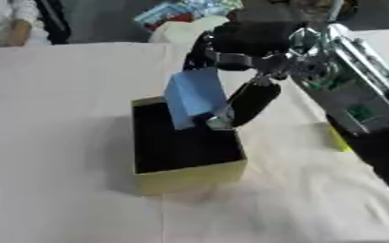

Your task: Pick up objects on the table and place them in the box.

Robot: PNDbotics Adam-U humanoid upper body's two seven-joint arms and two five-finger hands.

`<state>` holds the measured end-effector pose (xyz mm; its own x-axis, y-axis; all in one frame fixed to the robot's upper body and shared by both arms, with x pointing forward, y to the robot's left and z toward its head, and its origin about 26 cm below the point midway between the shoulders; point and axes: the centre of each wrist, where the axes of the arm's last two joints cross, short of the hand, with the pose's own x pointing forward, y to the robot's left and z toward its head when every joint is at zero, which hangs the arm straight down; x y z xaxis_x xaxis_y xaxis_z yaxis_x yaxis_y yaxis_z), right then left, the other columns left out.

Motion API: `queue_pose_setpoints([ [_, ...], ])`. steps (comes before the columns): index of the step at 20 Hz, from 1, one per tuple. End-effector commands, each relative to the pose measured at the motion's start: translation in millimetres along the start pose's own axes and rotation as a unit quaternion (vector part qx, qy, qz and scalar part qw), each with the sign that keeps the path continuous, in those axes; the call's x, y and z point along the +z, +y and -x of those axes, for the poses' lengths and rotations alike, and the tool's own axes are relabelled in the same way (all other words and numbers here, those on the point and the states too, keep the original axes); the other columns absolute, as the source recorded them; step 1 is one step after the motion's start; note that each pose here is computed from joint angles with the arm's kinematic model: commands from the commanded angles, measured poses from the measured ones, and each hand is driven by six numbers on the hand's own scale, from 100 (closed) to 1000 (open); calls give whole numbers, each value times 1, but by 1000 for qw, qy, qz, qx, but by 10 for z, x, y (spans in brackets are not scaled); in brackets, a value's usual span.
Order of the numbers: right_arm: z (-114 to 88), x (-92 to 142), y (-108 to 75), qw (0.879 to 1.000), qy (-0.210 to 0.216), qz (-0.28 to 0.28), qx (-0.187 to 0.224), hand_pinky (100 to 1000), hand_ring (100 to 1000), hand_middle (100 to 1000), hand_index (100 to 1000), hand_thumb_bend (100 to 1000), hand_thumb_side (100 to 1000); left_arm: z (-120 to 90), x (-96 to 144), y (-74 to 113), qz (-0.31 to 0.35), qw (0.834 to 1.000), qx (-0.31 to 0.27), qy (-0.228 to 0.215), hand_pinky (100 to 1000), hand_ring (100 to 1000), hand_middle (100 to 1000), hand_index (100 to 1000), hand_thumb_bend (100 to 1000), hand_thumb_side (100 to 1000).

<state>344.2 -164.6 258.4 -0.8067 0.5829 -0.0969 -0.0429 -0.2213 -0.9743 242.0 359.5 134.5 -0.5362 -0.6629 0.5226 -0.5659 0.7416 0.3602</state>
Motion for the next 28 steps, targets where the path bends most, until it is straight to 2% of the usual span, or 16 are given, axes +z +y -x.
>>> queue_pose_setpoints([
  [1, 67, -80, 7, 1000, 16, 4, 17, 704, 593, 442, 671, 211, 412, -47, -70, 21, 1, 1000, 2, -15, 707, 671, 738, 895, 304, 981],
  [7, 134, -238, 162, 999, 31, -7, 33, 715, 623, 478, 698, 224, 432, -47, -60, 11, 3, 1000, 6, -13, 707, 670, 736, 894, 300, 984],
  [11, 134, -276, 243, 998, 11, -33, 46, 753, 714, 566, 749, 244, 496, -47, -58, 9, 3, 1000, 6, -12, 706, 669, 734, 893, 298, 984],
  [12, 131, -273, 247, 998, 4, -38, 48, 773, 747, 617, 771, 255, 510, -47, -58, 10, 3, 1000, 6, -12, 706, 668, 734, 893, 298, 984],
  [17, 91, -230, 209, 996, -29, -58, 61, 807, 796, 703, 808, 286, 559, -48, -61, 8, 4, 1000, 7, -13, 706, 667, 732, 885, 296, 984],
  [18, 84, -220, 200, 996, -32, -60, 63, 827, 827, 745, 830, 313, 600, -48, -60, 9, 4, 1000, 7, -12, 706, 666, 731, 884, 296, 983],
  [20, 66, -198, 178, 995, -37, -65, 71, 844, 851, 770, 846, 352, 645, -47, -61, 10, 4, 1000, 7, -13, 705, 665, 730, 884, 295, 983],
  [23, 45, -159, 136, 994, -40, -65, 80, 851, 861, 777, 856, 404, 716, -48, -61, 8, 4, 1000, 7, -13, 705, 664, 729, 884, 293, 982],
  [28, 1, -60, 25, 995, -35, -31, 84, 846, 840, 752, 847, 382, 673, -47, -61, 9, 4, 1000, 7, -13, 704, 663, 727, 884, 293, 979],
])
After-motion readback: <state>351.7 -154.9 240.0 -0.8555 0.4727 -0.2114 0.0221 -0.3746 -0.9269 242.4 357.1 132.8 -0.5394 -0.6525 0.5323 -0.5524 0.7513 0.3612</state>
